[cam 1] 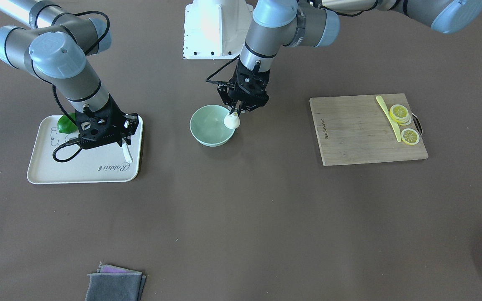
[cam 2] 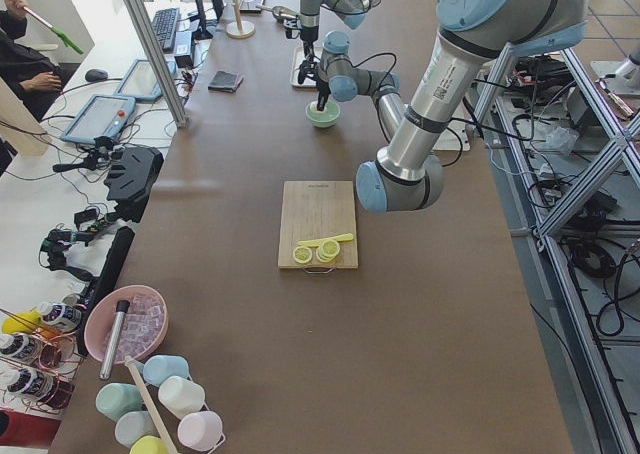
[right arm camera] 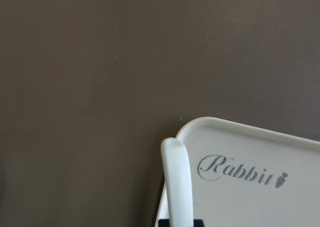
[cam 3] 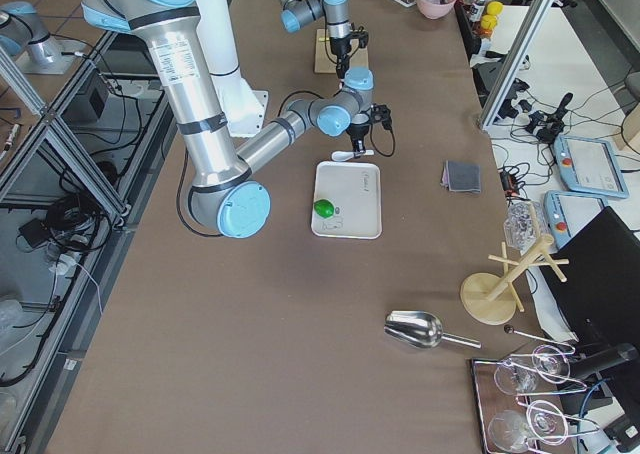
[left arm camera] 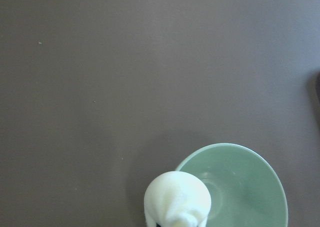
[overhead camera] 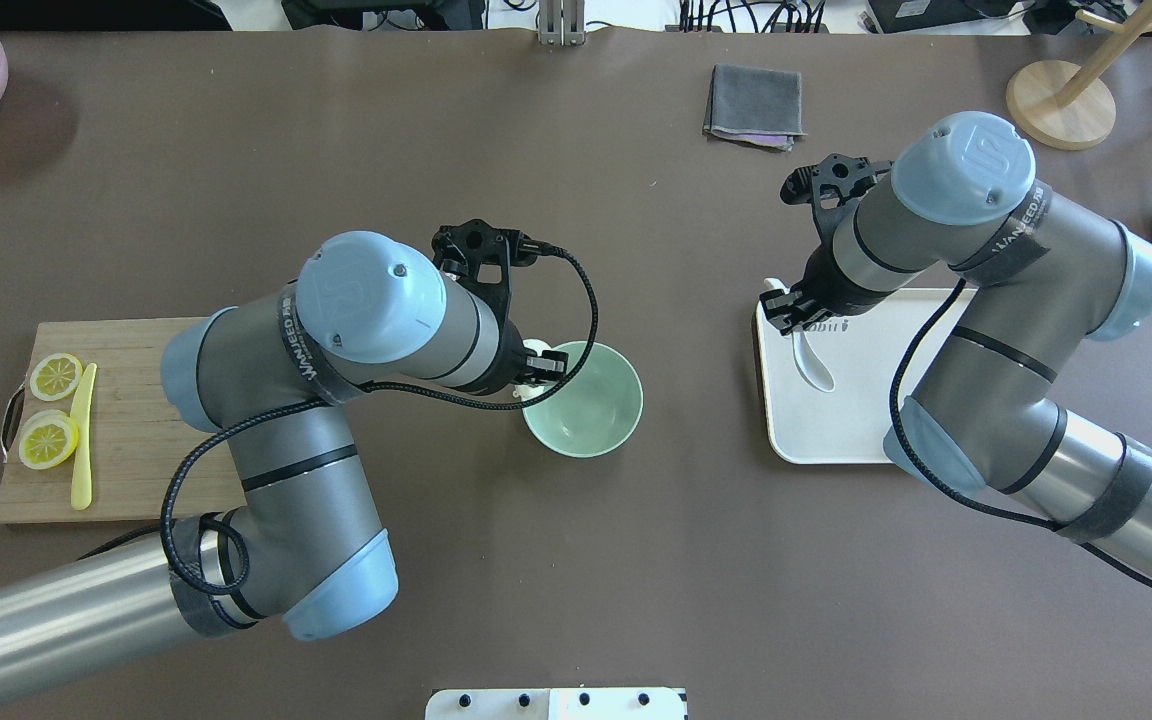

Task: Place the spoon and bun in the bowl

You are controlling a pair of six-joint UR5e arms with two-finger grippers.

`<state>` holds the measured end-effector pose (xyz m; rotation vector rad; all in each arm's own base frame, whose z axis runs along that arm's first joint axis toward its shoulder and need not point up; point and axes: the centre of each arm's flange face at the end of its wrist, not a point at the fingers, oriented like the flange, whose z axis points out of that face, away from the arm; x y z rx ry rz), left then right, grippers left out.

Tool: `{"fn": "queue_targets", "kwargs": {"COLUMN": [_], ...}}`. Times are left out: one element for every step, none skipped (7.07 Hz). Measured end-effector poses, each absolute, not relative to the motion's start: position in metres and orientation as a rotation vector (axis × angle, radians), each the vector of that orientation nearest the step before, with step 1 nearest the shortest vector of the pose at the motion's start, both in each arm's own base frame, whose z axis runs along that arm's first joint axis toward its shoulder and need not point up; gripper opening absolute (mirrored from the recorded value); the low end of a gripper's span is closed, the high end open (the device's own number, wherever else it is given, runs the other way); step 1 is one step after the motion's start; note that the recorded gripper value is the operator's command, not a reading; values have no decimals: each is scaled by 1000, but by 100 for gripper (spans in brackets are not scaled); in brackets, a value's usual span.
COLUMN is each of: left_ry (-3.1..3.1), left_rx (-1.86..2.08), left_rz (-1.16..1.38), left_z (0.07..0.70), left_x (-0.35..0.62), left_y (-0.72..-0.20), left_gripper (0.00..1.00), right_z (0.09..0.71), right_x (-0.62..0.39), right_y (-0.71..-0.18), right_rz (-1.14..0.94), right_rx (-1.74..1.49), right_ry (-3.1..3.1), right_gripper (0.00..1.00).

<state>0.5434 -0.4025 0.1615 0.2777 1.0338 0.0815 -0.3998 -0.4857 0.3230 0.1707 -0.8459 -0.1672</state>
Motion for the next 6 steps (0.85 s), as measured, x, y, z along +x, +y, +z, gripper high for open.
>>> {"fn": "queue_targets", "kwargs": {"left_ry": [1028,1022,1019,1021,1030,1039], "left_rx": [280,282,282,275,264,261], "left_rz": [85,86,84,68,45,33], "left_z": [159,159,157,154,149,145], "left_x": [556,564,569,572,573,571], "left_y": [-399,-398,-399,-400,-400,-400], "left_gripper": [17,97,98,98,98,98], "right_z": [309,297,286,276,264,251], "right_x": [-404,-407,-412,-417,-424,-433], "right_y": [-488,-489,-489,-487,-485,-481], "right_rz": [-144,-130,-116,-106,-99,-89], "right_rx": [170,170,168,165,162,156], "right_ry": [-863,-877,-891,-904,-918,-935], "right_gripper": [0,0,0,0,0,0]}}
